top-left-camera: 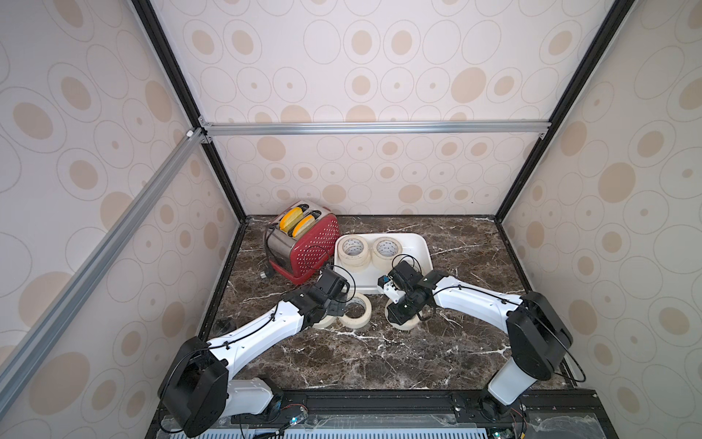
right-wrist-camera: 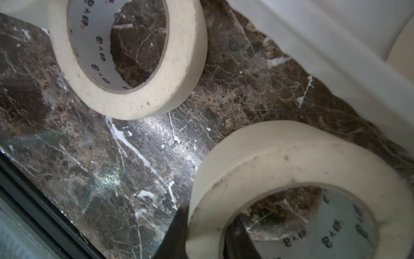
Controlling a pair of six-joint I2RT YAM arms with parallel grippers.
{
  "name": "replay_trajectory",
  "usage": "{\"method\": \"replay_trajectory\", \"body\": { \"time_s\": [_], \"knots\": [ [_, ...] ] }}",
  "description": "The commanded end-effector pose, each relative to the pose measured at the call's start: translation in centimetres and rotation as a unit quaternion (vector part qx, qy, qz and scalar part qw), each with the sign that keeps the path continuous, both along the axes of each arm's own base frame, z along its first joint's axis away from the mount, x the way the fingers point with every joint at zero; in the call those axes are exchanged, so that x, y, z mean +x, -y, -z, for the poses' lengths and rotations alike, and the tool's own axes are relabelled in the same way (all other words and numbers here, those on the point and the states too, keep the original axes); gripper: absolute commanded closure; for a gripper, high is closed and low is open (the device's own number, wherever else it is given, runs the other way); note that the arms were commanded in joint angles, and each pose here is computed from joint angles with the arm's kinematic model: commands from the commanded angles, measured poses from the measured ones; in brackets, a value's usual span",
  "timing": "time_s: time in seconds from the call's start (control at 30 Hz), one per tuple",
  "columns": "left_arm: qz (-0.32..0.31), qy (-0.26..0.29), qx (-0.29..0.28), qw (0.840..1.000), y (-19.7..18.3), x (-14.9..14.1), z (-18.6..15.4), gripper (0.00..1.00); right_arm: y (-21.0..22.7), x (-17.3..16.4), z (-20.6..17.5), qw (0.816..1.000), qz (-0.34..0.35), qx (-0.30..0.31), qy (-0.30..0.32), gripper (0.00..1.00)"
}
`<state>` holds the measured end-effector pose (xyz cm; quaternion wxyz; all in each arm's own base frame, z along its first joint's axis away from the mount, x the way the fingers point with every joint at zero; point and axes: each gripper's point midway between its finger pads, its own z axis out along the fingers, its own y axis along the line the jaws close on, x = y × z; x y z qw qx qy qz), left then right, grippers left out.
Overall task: Take out the art tape in the storage box
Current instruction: Place the art tape at the center of the board.
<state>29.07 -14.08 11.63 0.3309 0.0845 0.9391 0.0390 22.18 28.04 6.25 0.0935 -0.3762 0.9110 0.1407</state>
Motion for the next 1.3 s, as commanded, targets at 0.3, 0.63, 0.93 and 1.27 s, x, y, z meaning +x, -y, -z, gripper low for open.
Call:
{"method": "replay_trajectory", "body": {
  "time_s": [0.3, 0.63, 0.93, 1.27],
  "knots": [
    [0.003, -0.006, -0.004, 1.000, 0.2, 0.0, 0.3, 0.01, -2.1, 2.3, 0.4, 0.999, -0.015, -0.028, 0.031, 0.73],
    [0.002, -0.010, -0.002, 1.000, 0.1, -0.2, 0.6, 0.01, -3.8, 3.1, 1.0, 0.999, -0.028, -0.036, 0.027, 0.70],
    [0.003, -0.008, -0.001, 1.000, 0.1, -0.2, 0.5, 0.01, -3.8, 3.2, -0.7, 0.999, -0.027, -0.028, 0.037, 0.54],
    [0.004, -0.006, -0.023, 1.000, 0.7, -0.1, -0.3, 0.01, -0.6, 6.3, -7.8, 0.984, -0.017, -0.066, 0.166, 0.35]
  ]
}}
